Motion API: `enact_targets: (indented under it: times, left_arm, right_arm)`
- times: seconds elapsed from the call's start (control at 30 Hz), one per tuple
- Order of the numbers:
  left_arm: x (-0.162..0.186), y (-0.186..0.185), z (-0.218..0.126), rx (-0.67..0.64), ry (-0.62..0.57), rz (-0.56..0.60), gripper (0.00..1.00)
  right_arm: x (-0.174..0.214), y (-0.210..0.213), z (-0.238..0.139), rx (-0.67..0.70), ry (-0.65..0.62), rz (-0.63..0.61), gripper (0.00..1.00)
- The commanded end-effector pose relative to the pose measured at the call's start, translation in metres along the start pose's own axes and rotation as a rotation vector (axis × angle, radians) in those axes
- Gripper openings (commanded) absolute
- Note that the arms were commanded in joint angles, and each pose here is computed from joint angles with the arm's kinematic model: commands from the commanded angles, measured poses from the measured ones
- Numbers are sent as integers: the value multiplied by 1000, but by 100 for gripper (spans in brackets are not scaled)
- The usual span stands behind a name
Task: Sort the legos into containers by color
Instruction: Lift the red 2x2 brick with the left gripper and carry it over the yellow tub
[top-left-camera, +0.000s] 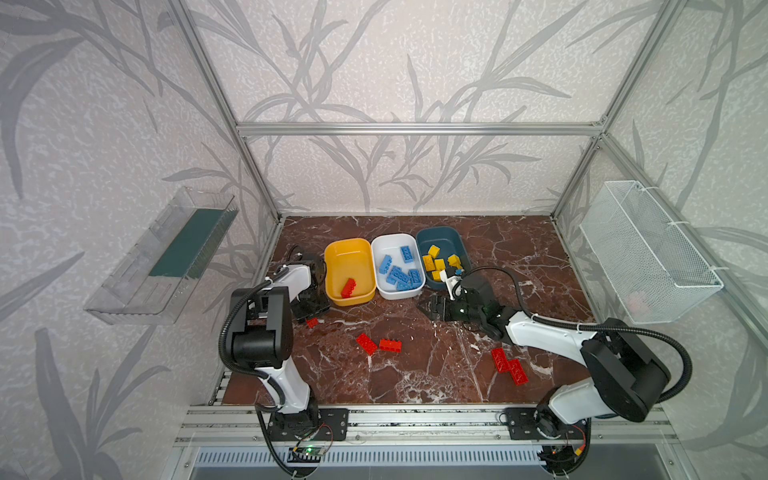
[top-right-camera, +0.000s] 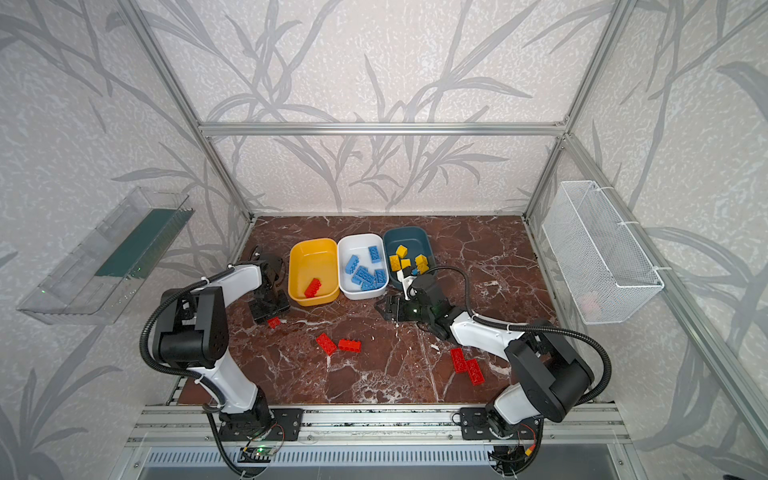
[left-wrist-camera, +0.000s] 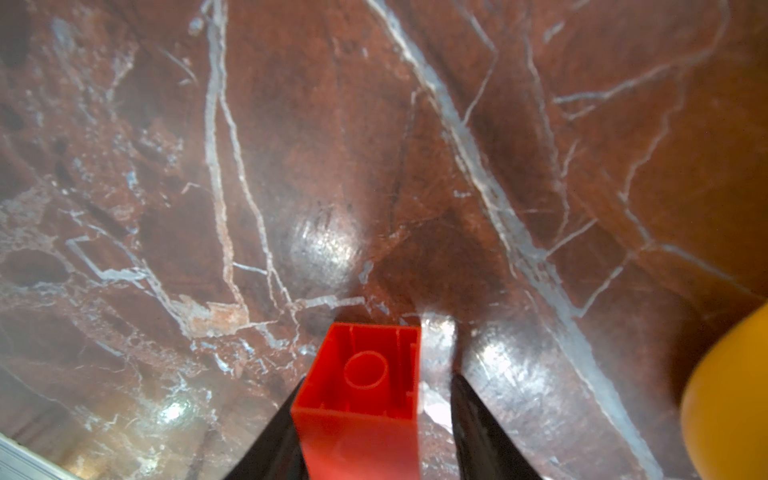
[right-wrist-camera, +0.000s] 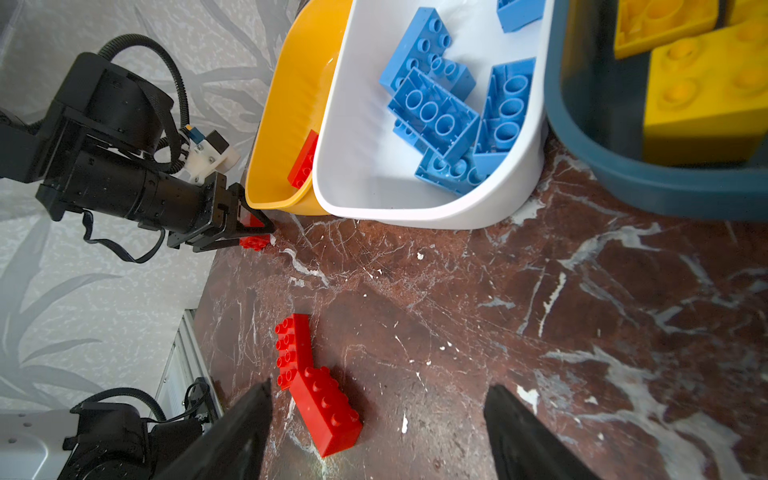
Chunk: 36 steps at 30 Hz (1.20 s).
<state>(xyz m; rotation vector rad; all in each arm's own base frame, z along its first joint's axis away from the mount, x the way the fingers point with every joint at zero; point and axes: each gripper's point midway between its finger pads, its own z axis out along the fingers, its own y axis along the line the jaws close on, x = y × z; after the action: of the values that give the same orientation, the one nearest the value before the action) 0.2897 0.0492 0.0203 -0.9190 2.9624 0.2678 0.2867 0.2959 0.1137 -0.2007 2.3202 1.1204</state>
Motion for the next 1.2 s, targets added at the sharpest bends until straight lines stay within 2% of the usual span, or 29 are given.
enact_targets:
  times: [0.0, 0.13, 0.33, 0.5, 0.63, 0.73, 0.87, 1.17]
  left_arm:
    - [-2, 3, -1, -16, -7, -7, 43]
    - [-3, 3, -5, -7, -24, -8, 31]
    - [-5, 2, -24, 10, -89, 0, 27]
    - [-12, -14, -71, 82, -203, 45, 27]
    - [-17, -45, -116, 168, -286, 149, 27]
    - [-21, -66, -135, 237, -311, 175, 27]
    - [-32, -88, -139, 287, -309, 188, 27]
    - [-48, -127, -117, 345, -254, 219, 28]
  right_arm:
    - [-1, 1, -1, -15, -6, -4, 81]
    - [-2, 2, -2, -13, -9, -5, 81]
    - [-3, 3, -5, -17, -18, -8, 81]
    - [-4, 5, -7, -20, -24, -8, 81]
    - [-5, 6, -10, -18, -26, -16, 81]
    - [-7, 8, -14, -12, -31, -28, 81]
    - [-12, 11, -24, 16, -40, -72, 81]
    - [-6, -3, -58, 144, -59, -138, 82]
